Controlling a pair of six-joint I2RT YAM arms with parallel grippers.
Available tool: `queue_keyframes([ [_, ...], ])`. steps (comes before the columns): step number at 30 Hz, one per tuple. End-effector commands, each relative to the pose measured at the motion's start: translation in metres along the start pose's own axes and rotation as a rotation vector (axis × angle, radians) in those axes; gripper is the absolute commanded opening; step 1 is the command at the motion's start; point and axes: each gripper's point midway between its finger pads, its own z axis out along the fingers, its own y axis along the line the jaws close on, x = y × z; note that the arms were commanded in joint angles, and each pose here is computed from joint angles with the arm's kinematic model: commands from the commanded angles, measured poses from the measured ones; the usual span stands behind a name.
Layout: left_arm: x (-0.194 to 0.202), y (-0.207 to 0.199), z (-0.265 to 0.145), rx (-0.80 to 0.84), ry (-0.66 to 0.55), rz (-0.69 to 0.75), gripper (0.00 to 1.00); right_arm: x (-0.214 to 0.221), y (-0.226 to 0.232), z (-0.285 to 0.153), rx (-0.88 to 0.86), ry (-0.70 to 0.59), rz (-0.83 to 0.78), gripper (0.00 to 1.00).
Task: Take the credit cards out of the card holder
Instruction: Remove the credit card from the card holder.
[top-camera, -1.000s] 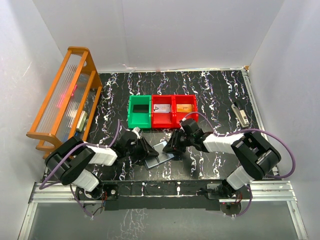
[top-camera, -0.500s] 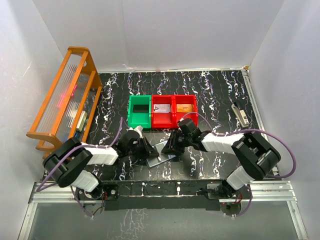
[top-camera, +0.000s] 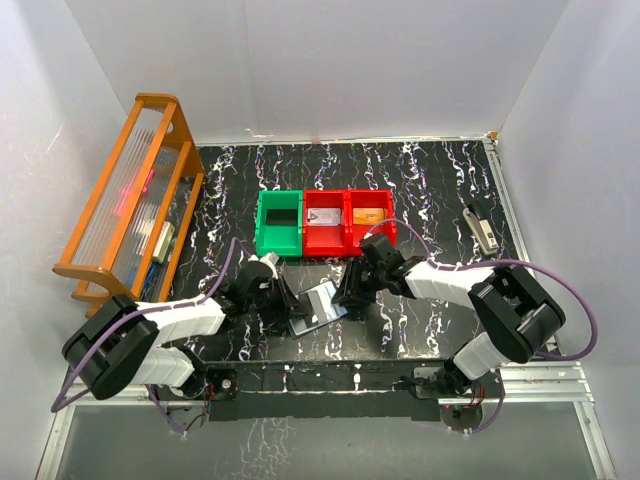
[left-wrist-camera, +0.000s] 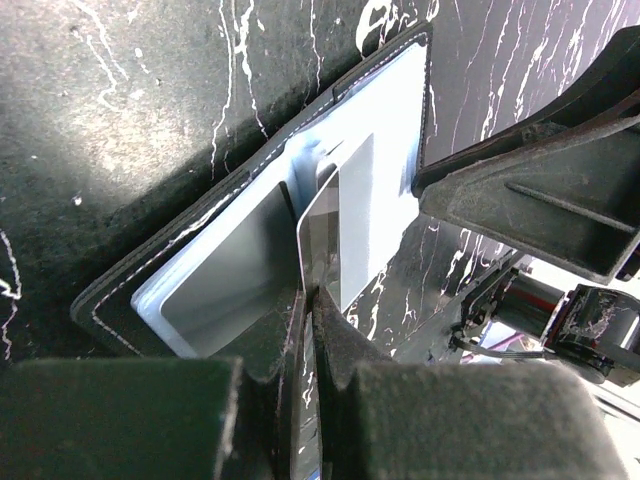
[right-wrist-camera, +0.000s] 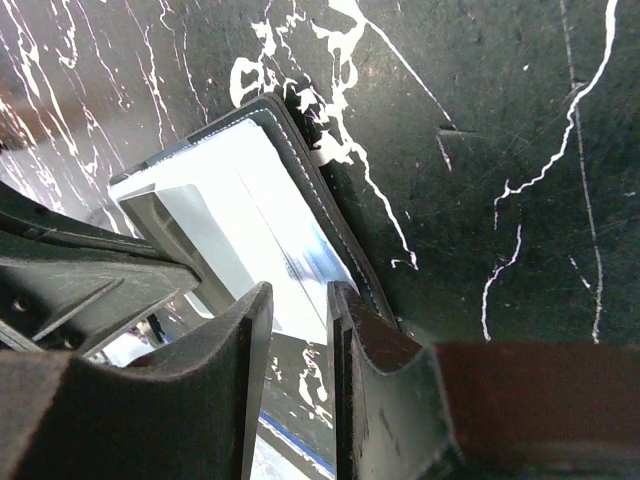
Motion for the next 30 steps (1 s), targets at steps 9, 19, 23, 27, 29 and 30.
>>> queue_keyframes([
  [9,0.003,0.013,-0.015,-0.074,0.013,0.033,0.00,-0.018,0.057,-0.031,-0.150,-0.043,-0.198,0.29],
  [19,-0.002,0.005,-0.015,-0.068,0.011,0.040,0.00,0.016,0.069,0.006,-0.234,0.121,-0.209,0.29],
  [23,-0.001,0.000,-0.013,-0.045,0.020,0.036,0.00,0.021,0.039,0.024,-0.101,0.130,-0.170,0.28],
  [27,0.001,-0.007,-0.009,0.002,0.031,0.020,0.14,0.022,0.013,0.028,0.003,0.106,-0.128,0.28],
  [29,0.002,-0.010,-0.007,0.028,0.032,0.004,0.19,0.027,0.008,0.029,0.001,0.112,-0.098,0.28],
  [30,0.001,-0.011,-0.006,0.039,0.030,-0.008,0.21,0.030,0.007,0.030,-0.006,0.116,-0.080,0.27],
])
